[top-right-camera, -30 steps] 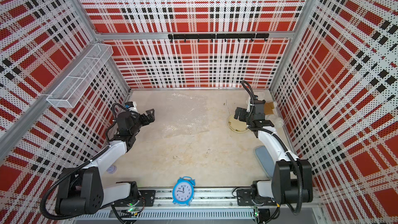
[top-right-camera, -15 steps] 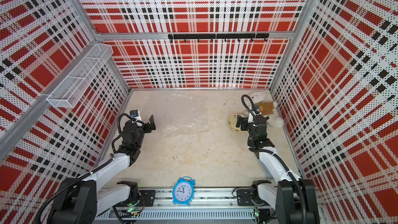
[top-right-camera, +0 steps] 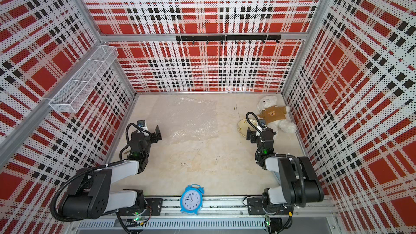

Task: Unpack dinner plates from bubble wrap
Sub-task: Reset both arms

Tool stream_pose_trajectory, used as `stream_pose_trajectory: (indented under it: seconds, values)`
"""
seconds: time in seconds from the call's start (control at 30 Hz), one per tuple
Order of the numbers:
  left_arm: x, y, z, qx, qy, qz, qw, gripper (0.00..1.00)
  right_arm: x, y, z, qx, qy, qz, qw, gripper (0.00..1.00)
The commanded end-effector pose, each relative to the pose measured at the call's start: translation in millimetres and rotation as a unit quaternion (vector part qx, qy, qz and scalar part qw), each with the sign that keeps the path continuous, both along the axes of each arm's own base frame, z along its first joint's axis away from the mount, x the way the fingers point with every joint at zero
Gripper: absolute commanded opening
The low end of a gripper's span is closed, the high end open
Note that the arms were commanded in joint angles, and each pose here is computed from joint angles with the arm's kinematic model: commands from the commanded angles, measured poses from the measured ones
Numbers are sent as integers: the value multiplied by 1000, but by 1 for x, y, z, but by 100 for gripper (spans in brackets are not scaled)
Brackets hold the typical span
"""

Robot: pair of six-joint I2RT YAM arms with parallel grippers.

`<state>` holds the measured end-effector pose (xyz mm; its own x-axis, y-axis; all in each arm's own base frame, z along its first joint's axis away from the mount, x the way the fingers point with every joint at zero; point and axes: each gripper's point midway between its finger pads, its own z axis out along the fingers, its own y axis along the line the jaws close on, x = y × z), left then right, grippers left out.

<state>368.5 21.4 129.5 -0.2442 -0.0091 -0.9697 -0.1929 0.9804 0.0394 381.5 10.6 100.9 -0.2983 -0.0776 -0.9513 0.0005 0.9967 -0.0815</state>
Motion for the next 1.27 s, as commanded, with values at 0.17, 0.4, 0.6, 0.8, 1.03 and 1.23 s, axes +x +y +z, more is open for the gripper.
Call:
stream_pose_trajectory:
  seconds: [0.17, 0.4, 0.6, 0.8, 1.03, 1.23]
  values:
    - [19, -1, 8, -13, -37, -18, 999, 99, 17, 3, 15, -18, -58, 11, 998, 99]
    - [33, -12, -8, 16, -25, -20, 999, 99, 27, -17, 6, 10, -18, -24, 1000, 100]
    - [36, -12, -10, 19, -13, -14, 1000, 100, 28, -16, 7, 8, -20, -20, 1000, 100]
    - [35, -12, -9, 20, -14, -14, 1000, 99, 28, -15, 7, 8, -18, -17, 1000, 100]
    - [35, -13, -9, 21, -14, -14, 1000, 100, 30, -14, 5, 7, -13, -15, 1000, 100]
    - [36, -13, -9, 21, -13, -14, 1000, 99, 28, -13, 6, 9, -17, -13, 1000, 100]
